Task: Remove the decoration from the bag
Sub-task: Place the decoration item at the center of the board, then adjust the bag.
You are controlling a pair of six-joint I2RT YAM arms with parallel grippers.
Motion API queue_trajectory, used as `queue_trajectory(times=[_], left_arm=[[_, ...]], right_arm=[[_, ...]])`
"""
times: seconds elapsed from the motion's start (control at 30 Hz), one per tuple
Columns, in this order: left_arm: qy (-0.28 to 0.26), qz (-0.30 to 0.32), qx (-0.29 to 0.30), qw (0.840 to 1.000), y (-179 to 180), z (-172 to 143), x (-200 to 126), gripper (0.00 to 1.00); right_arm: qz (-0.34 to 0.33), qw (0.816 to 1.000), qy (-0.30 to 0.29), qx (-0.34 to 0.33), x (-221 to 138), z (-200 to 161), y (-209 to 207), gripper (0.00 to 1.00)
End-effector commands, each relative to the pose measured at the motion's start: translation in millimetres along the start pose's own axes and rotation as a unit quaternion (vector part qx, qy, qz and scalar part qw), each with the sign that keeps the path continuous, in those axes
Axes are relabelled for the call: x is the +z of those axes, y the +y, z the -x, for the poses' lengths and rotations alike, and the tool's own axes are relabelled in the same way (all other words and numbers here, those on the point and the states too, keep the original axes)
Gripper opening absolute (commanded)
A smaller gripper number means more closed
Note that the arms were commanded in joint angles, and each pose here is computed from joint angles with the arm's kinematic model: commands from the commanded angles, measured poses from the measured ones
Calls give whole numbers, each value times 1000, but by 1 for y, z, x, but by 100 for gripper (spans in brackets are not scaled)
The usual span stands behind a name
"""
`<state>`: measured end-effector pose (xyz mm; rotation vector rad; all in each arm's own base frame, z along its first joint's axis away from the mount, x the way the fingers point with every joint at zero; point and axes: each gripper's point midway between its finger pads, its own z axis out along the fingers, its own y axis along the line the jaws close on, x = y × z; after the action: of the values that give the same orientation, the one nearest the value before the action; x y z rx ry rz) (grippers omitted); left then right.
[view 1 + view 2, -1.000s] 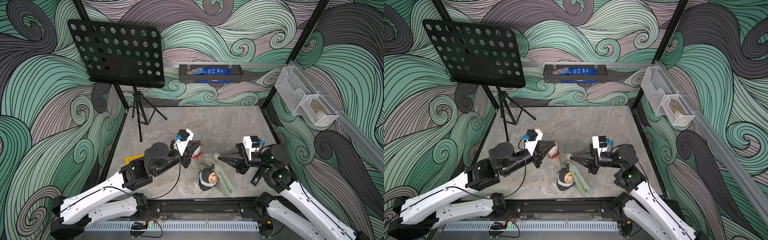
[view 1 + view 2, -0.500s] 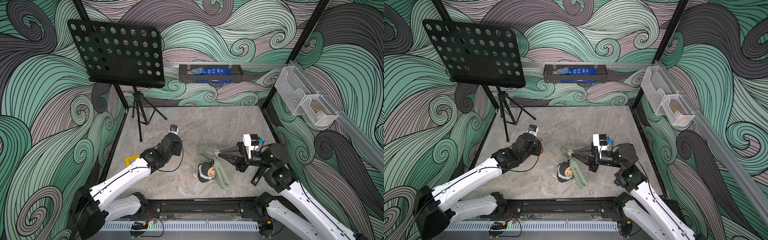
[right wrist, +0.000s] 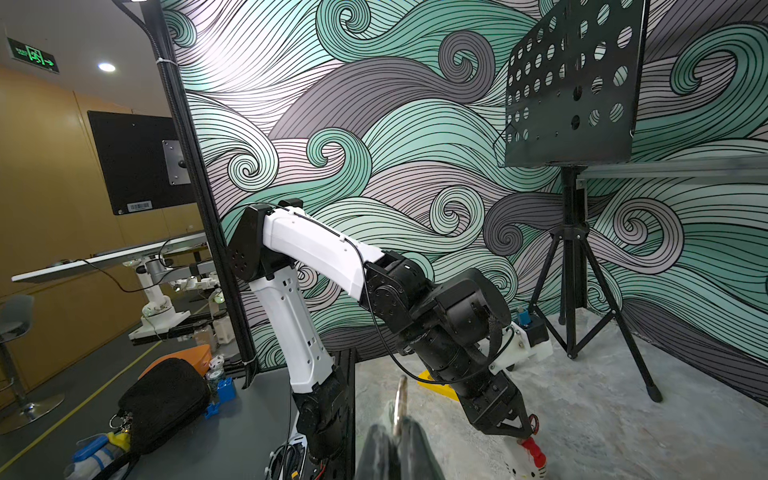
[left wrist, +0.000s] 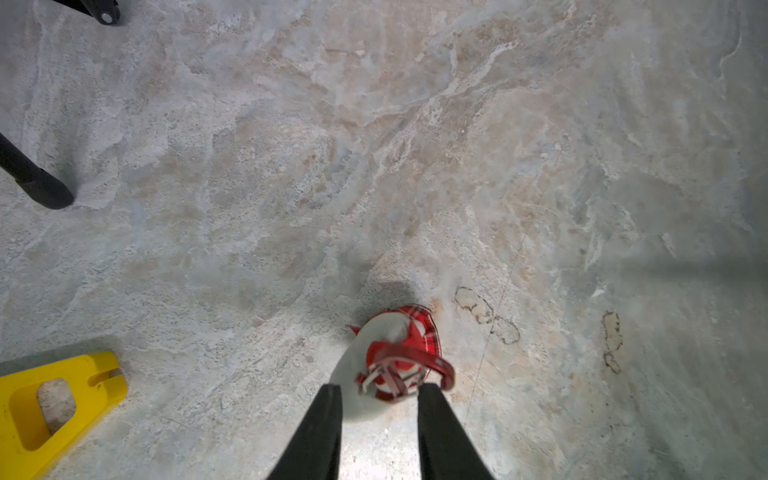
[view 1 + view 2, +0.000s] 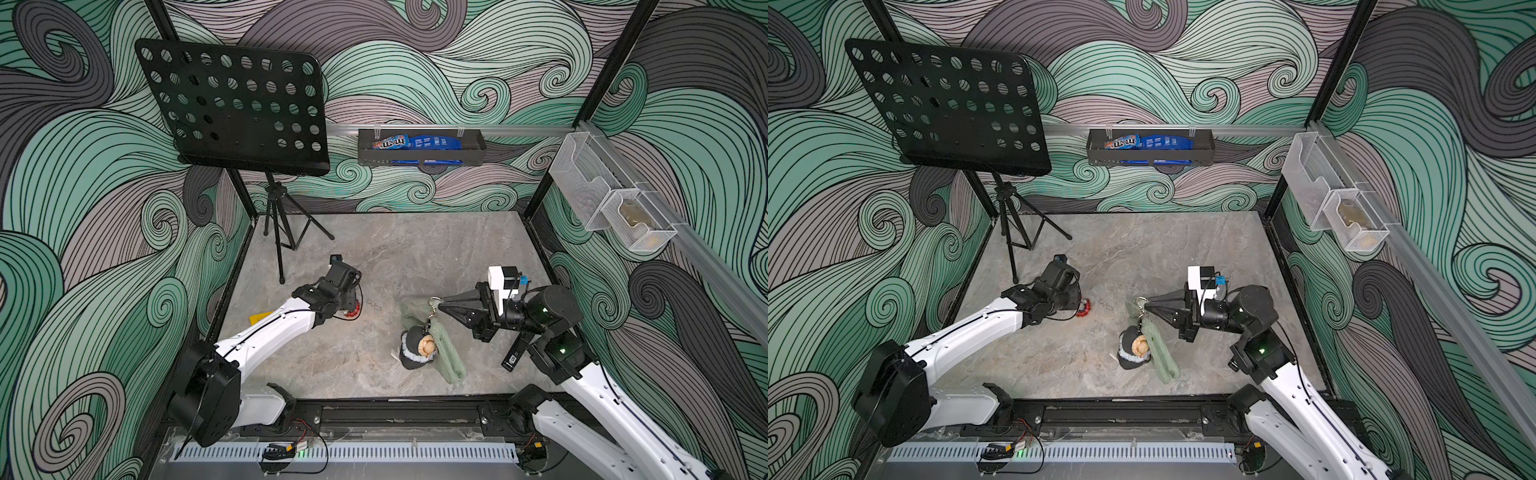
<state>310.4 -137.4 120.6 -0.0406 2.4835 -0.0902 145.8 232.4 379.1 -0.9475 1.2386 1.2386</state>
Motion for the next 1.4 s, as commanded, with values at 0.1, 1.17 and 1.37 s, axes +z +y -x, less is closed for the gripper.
queue_trajectory(times=[0.1, 1.17, 1.37], left_arm=[[21, 1, -9, 1000, 2, -8, 6, 34], [57, -94, -18, 994, -19, -23, 0, 21], [-35, -274, 14, 961, -68, 8, -73, 29]], right_arm=[[12, 999, -17, -31, -4, 18, 10, 0], [-1, 1000, -18, -23, -7, 17, 4, 0], [-20, 999, -28, -1, -5, 25, -4, 0]])
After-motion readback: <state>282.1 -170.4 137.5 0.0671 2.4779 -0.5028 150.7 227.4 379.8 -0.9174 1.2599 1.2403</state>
